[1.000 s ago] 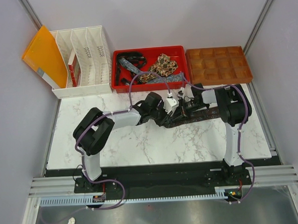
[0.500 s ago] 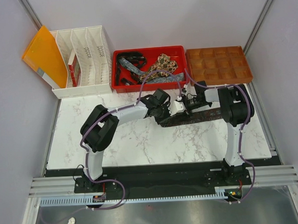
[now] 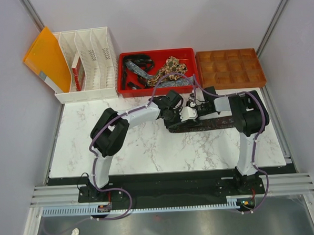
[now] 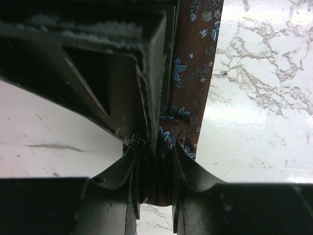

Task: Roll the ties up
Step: Roll the tie at the center of the board.

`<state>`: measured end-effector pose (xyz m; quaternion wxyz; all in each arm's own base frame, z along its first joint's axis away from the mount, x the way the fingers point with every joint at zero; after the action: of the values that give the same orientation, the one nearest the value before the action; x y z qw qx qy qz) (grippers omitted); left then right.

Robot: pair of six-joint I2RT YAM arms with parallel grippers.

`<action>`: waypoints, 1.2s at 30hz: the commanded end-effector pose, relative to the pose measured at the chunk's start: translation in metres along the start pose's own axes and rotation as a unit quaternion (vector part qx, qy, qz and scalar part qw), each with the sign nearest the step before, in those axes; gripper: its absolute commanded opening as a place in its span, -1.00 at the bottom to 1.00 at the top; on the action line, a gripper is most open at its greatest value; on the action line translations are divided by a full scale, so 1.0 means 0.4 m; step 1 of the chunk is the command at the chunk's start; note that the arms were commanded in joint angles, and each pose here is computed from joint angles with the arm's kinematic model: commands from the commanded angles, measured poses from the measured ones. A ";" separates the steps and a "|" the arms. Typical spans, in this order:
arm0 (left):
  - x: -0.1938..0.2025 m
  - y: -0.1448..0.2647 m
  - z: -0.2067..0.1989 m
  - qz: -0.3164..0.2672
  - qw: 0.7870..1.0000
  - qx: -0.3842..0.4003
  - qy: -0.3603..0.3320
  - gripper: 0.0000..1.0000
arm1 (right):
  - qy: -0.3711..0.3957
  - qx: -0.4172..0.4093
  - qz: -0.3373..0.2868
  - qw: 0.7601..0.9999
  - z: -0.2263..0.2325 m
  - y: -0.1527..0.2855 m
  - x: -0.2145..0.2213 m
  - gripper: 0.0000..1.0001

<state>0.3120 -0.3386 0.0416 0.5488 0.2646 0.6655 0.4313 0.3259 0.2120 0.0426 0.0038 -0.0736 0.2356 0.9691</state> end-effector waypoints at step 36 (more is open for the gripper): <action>-0.094 0.098 -0.062 -0.358 0.916 0.055 0.175 0.89 | 0.054 0.088 0.048 0.993 -0.163 0.019 0.064 -1.00</action>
<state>0.2886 -0.3340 0.0771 0.5096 -0.0207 0.8190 0.2629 0.3113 0.1910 0.0209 -0.0412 -0.1043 0.2547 0.9605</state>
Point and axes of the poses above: each gripper's point midway between its finger pads, its own y axis back along the fingers, its own z axis along the line the jaws close on, x = y × z, the point moved 2 cm from there along y, back along the fingers, and after that the axes turned 13 degrees about y, right-handed, at the moved point
